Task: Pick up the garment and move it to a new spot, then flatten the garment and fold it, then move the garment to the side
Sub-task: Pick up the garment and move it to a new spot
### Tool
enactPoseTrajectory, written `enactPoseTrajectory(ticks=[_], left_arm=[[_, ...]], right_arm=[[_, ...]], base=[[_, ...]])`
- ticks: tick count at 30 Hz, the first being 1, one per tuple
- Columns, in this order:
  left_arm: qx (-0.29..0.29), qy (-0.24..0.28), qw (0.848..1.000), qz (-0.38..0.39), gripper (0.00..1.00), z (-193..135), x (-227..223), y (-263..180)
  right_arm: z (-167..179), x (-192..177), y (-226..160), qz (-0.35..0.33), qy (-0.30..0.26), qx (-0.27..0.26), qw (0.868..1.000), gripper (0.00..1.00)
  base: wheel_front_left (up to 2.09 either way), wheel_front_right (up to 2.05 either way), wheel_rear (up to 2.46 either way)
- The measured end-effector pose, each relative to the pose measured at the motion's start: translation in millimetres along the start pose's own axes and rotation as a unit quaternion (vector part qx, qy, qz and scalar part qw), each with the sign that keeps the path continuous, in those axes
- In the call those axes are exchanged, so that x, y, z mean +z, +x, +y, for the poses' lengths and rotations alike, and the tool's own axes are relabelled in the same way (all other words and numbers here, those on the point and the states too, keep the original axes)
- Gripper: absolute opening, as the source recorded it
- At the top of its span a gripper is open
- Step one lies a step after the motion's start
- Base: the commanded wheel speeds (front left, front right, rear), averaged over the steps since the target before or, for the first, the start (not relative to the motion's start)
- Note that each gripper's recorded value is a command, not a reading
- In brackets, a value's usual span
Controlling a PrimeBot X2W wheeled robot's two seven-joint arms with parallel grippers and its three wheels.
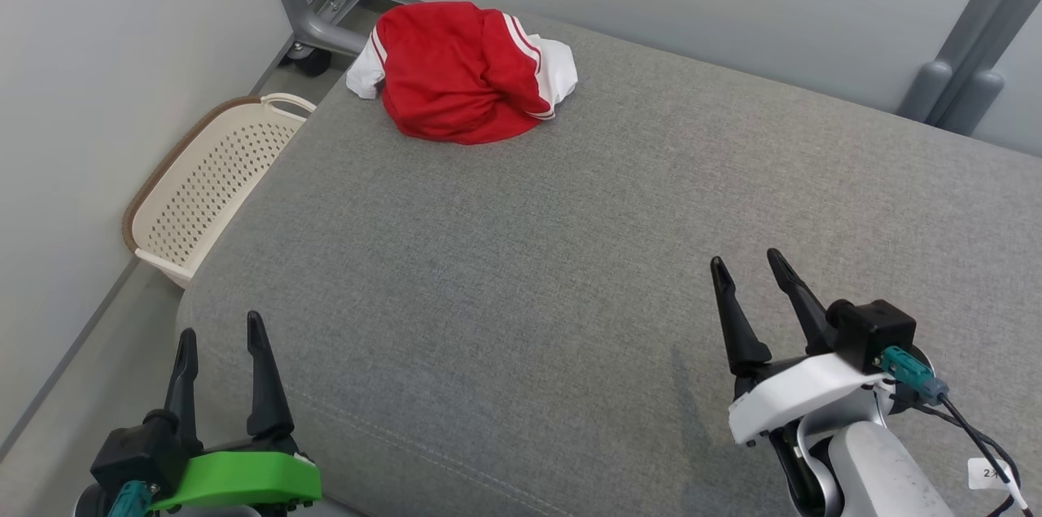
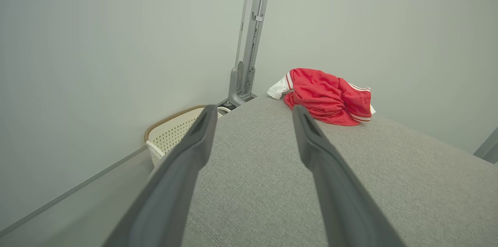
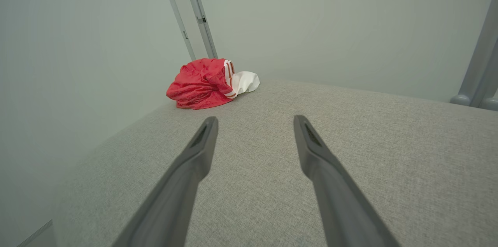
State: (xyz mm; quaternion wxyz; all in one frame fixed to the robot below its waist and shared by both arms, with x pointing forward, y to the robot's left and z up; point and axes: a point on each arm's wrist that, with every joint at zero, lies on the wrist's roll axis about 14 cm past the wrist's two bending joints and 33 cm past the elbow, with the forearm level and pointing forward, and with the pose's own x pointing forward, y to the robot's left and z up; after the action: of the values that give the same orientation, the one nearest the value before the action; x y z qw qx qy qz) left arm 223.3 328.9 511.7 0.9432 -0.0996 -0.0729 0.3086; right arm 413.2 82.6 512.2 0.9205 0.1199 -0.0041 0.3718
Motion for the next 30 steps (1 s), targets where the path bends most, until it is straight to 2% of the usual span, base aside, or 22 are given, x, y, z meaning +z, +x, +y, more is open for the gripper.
enactPoseTrajectory(ticks=[8, 15, 22, 30], left_arm=[[0.005, -0.002, 1.0, -0.003, 1.0, 1.3, 2.0, -1.5], [-0.008, 0.005, 1.0, 0.002, 1.0, -4.6, -1.0, 2.3], [-0.064, 0.031, 0.997, -0.029, 1.0, -30.0, 23.6, 46.8], [-0.121, 0.101, 0.983, -0.093, 1.0, -66.5, 87.5, 134.0]], right_arm=[[1.3, -2.0, 2.3, 0.002, 0.001, 0.003, 1.0, 1.0], [-16.3, 3.9, -0.8, -0.01, -0.003, -0.023, 1.0, 1.0], [-44.4, 15.3, -6.2, -0.031, -0.017, -0.061, 0.998, 1.0], [-66.5, 35.1, -5.3, -0.045, -0.045, -0.081, 0.995, 1.0]], base=[[0.0, 0.0, 0.0], [0.0, 0.0, 0.0], [0.0, 0.0, 0.0], [0.0, 0.0, 0.0]])
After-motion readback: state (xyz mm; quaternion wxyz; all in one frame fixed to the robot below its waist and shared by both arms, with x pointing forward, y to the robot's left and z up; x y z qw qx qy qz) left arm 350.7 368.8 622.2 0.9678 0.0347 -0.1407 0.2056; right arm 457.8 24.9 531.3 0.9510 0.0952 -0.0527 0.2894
